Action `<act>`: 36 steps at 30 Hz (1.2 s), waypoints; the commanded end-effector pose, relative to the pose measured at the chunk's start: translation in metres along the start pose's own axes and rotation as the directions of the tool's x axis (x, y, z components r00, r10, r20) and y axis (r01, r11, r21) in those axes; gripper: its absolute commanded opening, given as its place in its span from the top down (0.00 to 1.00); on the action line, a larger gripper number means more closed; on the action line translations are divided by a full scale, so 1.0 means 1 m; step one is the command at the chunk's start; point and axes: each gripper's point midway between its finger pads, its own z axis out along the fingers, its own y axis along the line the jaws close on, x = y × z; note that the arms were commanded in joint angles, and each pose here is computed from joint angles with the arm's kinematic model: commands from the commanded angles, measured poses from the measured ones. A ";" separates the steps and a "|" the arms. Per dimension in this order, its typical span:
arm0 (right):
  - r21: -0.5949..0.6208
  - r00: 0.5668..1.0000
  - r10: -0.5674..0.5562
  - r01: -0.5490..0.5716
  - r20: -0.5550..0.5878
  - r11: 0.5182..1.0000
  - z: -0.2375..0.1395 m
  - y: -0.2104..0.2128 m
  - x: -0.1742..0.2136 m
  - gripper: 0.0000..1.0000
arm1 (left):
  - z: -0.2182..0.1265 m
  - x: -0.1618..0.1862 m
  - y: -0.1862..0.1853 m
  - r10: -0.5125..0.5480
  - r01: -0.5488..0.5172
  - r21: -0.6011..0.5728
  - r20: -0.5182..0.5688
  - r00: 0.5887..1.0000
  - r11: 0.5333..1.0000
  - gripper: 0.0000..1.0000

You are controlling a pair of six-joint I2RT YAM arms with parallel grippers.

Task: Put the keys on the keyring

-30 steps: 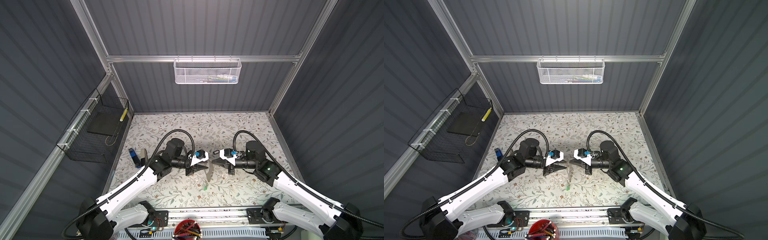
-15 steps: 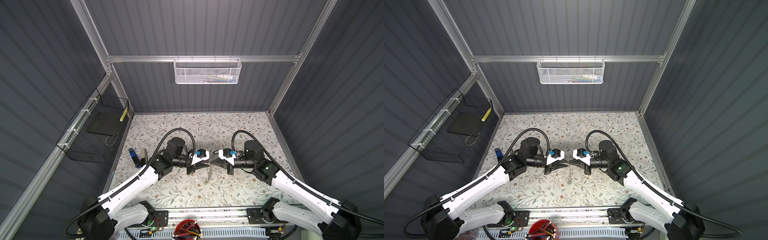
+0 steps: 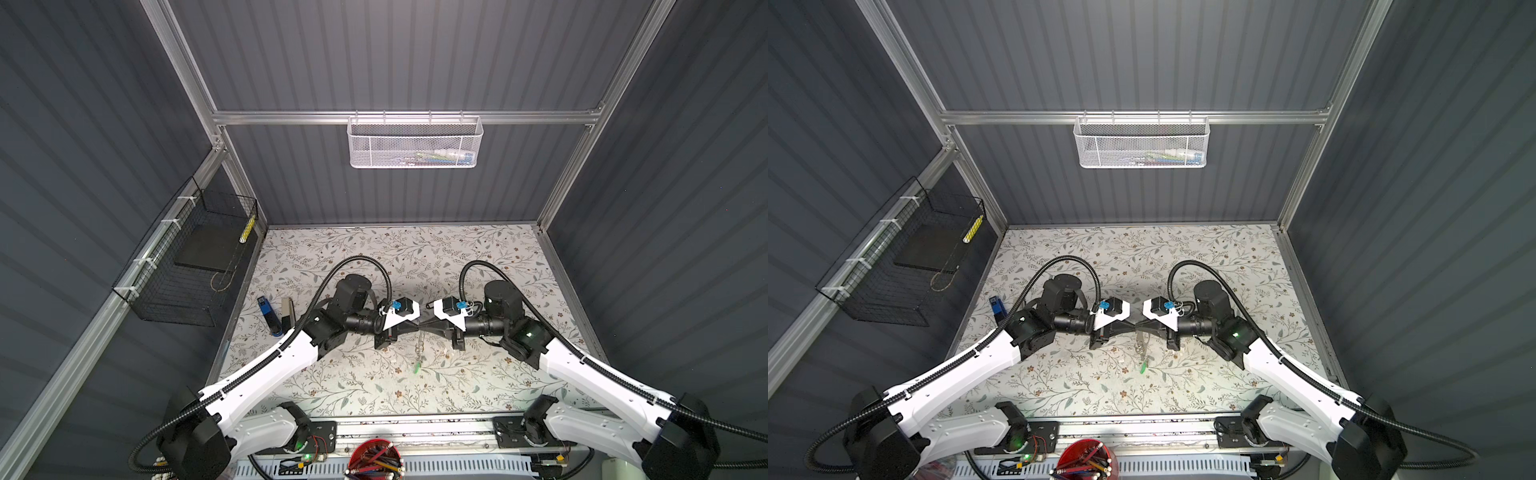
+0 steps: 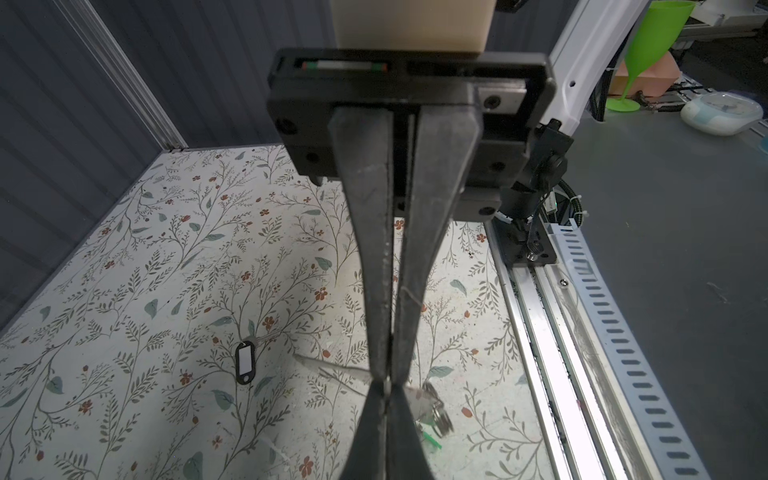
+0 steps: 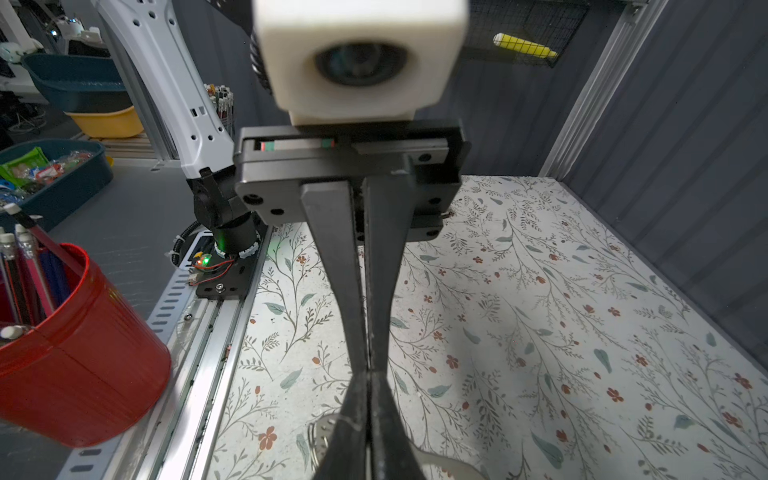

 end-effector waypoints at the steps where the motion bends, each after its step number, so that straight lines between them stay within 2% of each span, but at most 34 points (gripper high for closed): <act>1: 0.075 0.999 -0.034 0.032 0.025 0.997 -0.007 -0.006 -0.011 0.76 | -0.003 -0.019 -0.004 0.040 -0.041 0.023 0.058 0.998 0.999 1.00; 4: 0.157 0.996 -0.084 0.077 0.038 0.985 -0.021 -0.006 -0.013 0.65 | -0.003 -0.022 -0.005 0.042 -0.044 0.017 0.098 0.994 0.999 1.00; 8: 0.231 0.994 -0.095 0.081 0.049 0.970 -0.040 -0.001 -0.011 0.61 | -0.002 -0.027 -0.007 0.026 -0.030 0.028 0.157 0.987 0.999 1.00; 12: 0.255 0.996 -0.060 0.041 0.068 0.966 -0.050 0.007 -0.005 0.63 | 0.000 -0.031 -0.010 0.016 -0.028 0.059 0.192 0.981 0.998 1.00; 18: 0.211 0.993 -0.009 -0.015 0.115 0.977 -0.045 0.014 -0.001 0.71 | -0.001 -0.035 -0.012 0.013 -0.029 0.071 0.221 0.975 0.997 1.00; 36: 0.138 0.978 -0.007 -0.022 0.207 0.990 -0.030 0.011 -0.018 0.77 | 0.004 -0.033 -0.014 -0.002 -0.023 0.111 0.215 0.977 0.994 1.00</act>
